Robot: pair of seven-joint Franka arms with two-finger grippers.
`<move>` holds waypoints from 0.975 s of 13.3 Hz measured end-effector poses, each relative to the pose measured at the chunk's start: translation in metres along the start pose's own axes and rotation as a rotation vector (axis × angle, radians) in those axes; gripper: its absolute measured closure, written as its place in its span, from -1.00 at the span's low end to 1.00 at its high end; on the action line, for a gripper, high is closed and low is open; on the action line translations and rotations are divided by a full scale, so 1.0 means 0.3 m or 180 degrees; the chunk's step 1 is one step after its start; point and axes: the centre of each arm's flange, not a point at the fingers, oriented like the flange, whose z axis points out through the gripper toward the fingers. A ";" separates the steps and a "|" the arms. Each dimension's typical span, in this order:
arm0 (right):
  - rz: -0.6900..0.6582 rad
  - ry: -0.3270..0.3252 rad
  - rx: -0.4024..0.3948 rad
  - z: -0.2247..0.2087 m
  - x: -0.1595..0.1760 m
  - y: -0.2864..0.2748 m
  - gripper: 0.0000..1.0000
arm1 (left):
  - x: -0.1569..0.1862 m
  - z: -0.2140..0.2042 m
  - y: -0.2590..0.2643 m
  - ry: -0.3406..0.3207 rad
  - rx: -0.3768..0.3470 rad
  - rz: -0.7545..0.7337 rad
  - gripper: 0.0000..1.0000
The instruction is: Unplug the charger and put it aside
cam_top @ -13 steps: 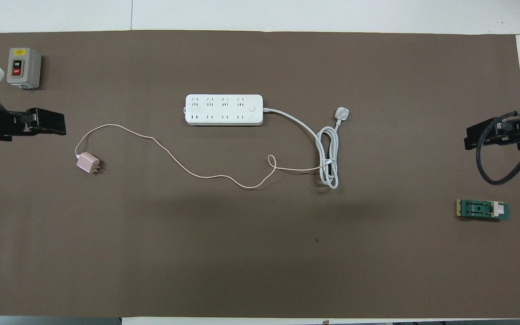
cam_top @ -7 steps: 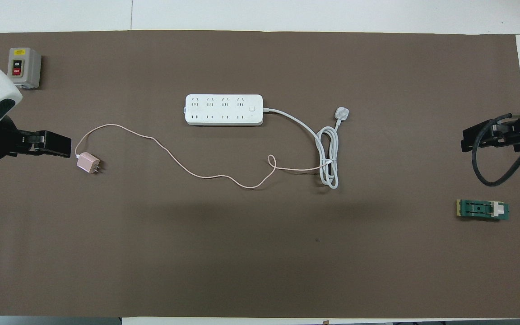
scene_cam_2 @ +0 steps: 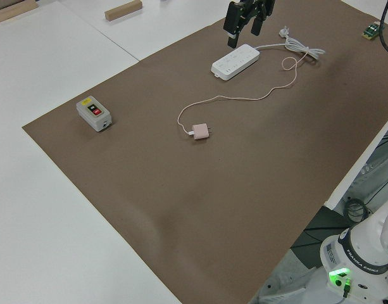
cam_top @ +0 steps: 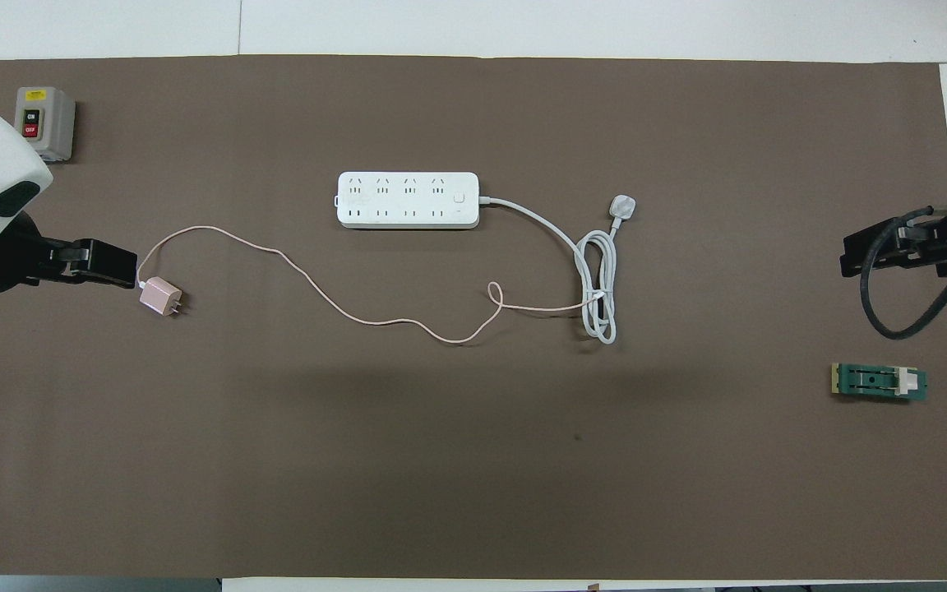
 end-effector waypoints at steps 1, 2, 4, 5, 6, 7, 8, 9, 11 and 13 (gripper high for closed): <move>0.0000 0.0000 0.0000 0.000 0.000 0.000 -1.00 | -0.001 -0.003 -0.005 0.0004 0.0000 -0.0006 -1.00; 0.0000 0.0000 0.0000 0.000 0.000 0.000 -1.00 | -0.003 -0.007 -0.008 0.0011 -0.0001 -0.0008 -1.00; 0.0001 0.0000 0.0000 0.000 0.000 0.001 -1.00 | -0.006 -0.013 -0.004 0.0021 -0.0050 -0.0013 -1.00; 0.0001 0.0000 0.0000 0.000 0.000 0.001 -1.00 | -0.006 -0.014 -0.001 0.0021 -0.0078 -0.0015 -1.00; 0.0001 0.0000 0.0000 0.000 0.000 0.001 -1.00 | -0.006 -0.014 -0.001 0.0021 -0.0087 -0.0020 -1.00; 0.0001 0.0000 0.0000 0.000 0.000 0.001 -1.00 | -0.006 -0.014 -0.002 0.0021 -0.0089 -0.0028 -1.00; 0.0001 0.0000 0.0000 0.000 0.000 0.001 -1.00 | -0.006 -0.014 -0.002 0.0020 -0.0091 -0.0035 -1.00; 0.0001 0.0000 0.0000 0.000 0.000 0.001 -1.00 | -0.006 -0.014 -0.002 0.0020 -0.0093 -0.0040 -1.00; 0.0002 0.0000 0.0000 0.000 0.000 0.001 -1.00 | -0.006 -0.014 -0.003 0.0020 -0.0094 -0.0044 -1.00; 0.0002 0.0000 0.0000 0.000 0.000 0.001 -1.00 | -0.006 -0.014 -0.004 0.0020 -0.0095 -0.0044 -1.00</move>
